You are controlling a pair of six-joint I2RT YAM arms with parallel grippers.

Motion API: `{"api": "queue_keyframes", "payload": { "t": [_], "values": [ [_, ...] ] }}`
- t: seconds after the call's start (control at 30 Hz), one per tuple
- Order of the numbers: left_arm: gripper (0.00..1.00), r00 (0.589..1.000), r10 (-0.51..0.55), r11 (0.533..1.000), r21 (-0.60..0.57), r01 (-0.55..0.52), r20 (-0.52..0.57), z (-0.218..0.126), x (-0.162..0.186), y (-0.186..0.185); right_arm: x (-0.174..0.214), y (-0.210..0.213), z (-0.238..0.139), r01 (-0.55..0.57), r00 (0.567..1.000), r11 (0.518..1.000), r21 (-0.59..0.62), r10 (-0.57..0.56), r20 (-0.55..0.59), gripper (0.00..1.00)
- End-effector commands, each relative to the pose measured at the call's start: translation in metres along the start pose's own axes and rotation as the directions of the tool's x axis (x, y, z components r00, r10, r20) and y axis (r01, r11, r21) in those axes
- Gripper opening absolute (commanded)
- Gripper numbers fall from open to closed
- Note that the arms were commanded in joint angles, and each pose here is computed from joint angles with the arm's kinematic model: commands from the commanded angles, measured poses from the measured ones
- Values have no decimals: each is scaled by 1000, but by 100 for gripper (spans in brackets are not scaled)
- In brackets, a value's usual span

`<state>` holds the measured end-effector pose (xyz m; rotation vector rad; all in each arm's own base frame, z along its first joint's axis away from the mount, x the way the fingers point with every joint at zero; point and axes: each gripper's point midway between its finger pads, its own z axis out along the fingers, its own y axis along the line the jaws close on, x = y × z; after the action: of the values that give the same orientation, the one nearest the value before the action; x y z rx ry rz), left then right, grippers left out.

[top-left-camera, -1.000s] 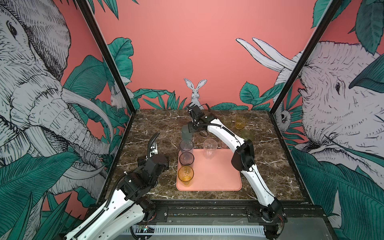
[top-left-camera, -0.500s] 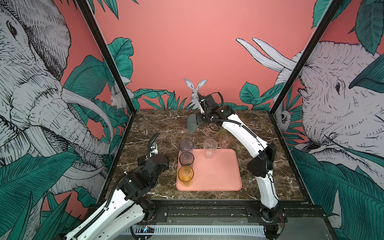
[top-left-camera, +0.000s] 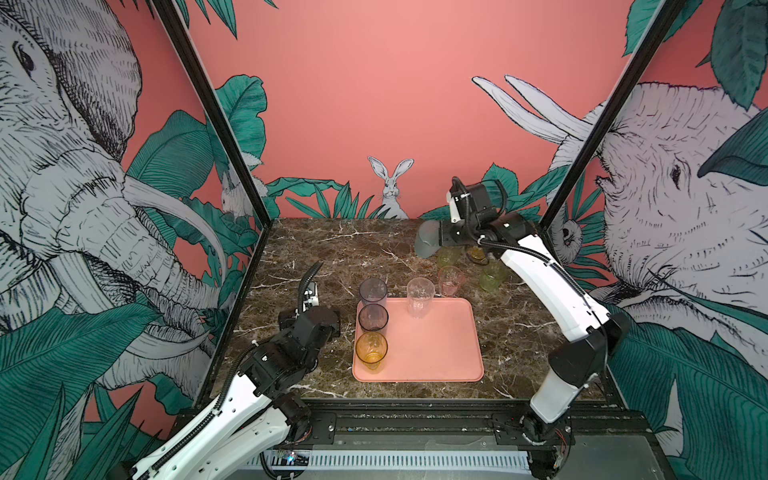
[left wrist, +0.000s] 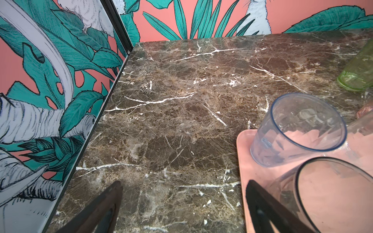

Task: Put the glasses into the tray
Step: 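Lift the teal cup with the right gripper and swing it toward the tray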

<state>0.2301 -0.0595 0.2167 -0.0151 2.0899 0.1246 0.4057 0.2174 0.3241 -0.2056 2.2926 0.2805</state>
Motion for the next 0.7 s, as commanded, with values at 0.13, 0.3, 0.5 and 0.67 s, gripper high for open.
{"api": "queue_keyframes", "payload": {
  "t": [0.13, 0.3, 0.5, 0.67],
  "values": [
    [95, 997, -47, 999, -7, 47, 63, 3, -14, -2, 5, -28, -57, 1, 996, 1000, 30, -3, 93, 0],
    [95, 994, -57, 998, -2, 57, 92, 5, -22, -5, 28, -42, -78, 6, 996, 999, 51, -10, 89, 0],
    [95, 994, -58, 998, 9, 58, 94, 9, -26, -14, 60, -53, -88, 71, 996, 995, 68, -75, 55, 0],
    [95, 996, -56, 998, 29, 54, 73, 15, -24, -23, 91, -62, -84, 119, 993, 989, 85, -118, -21, 0]
  ]
}}
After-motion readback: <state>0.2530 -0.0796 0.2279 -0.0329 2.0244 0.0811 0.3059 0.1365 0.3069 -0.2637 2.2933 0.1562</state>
